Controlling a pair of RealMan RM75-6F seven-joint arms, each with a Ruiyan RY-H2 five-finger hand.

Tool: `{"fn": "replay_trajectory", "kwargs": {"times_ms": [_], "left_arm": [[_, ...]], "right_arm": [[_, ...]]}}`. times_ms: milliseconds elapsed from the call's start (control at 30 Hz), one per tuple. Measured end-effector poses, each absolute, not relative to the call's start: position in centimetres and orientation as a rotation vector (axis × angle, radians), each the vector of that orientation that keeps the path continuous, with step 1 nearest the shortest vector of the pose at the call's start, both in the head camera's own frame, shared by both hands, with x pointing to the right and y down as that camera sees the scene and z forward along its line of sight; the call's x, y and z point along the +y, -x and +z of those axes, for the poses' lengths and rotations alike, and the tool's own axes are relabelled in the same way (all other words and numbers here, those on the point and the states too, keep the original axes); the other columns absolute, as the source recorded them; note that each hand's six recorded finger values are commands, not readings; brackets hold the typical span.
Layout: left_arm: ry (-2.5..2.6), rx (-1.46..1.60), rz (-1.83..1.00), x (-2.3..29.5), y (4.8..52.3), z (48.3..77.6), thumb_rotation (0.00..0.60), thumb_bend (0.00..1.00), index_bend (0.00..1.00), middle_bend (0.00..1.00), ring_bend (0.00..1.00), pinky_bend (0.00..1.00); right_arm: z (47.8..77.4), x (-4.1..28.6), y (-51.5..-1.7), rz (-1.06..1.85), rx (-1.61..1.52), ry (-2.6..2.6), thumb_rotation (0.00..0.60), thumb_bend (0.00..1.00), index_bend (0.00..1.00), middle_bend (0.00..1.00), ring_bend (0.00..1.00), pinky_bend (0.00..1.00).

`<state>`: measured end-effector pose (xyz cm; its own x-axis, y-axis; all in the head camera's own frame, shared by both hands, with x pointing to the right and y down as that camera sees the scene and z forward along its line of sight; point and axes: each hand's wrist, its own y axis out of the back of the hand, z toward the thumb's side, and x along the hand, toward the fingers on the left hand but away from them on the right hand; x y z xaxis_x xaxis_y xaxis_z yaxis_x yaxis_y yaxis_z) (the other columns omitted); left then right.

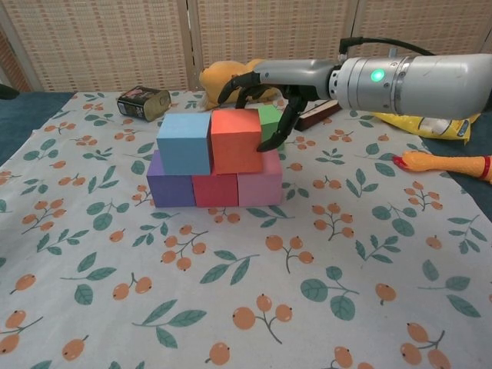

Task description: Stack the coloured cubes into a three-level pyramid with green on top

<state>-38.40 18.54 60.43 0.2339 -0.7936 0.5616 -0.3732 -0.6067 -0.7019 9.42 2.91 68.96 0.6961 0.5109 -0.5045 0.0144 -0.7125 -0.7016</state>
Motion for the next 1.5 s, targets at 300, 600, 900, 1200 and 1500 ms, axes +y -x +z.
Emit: {"fn": "replay_trajectory", "kwargs": {"times_ms": [300,600,900,1200,1500], "left_arm": [[2.104,1.067,-1.337,18.66,38.36,60.55,0.6,0.3,0.06,0.0,0.0,0.06],[2.111,1.067,-1.337,18.72,38.4,60.69,0.6,0.3,0.06,0.0,0.0,0.06],[2.114,1.064,-1.339,18.75,38.37,60.73,0.6,0.3,0.05,0.0,0.0,0.06],[2.116,1.065,-1.342,18.85,38.44,60.79,0.6,0.3,0.06,0.0,0.0,0.06],[2.118,1.069,-1.344,18.9,38.63,60.86,0.6,0.3,0.06,0.0,0.0,0.06]], "right_arm": [[69.21,2.97,-9.3,0.935,-0.395,2.208,0.6,0.12,0.14,0.32,0.09,0.12],[69.23,2.89,-9.12,0.93,-0.406,2.208,0.6,0.12,0.14,0.32,0.09,0.11],[69.21,2.77,-9.15,0.933,-0.415,2.203,0.6,0.12,0.13,0.32,0.09,0.11],[69.3,3.02,-8.9,0.935,-0.415,2.209,0.6,0.12,0.12,0.32,0.09,0.1],[69.41,2.98,-8.68,0.939,-0.421,2.208,0.6,0.12,0.12,0.32,0.08,0.09]]}}
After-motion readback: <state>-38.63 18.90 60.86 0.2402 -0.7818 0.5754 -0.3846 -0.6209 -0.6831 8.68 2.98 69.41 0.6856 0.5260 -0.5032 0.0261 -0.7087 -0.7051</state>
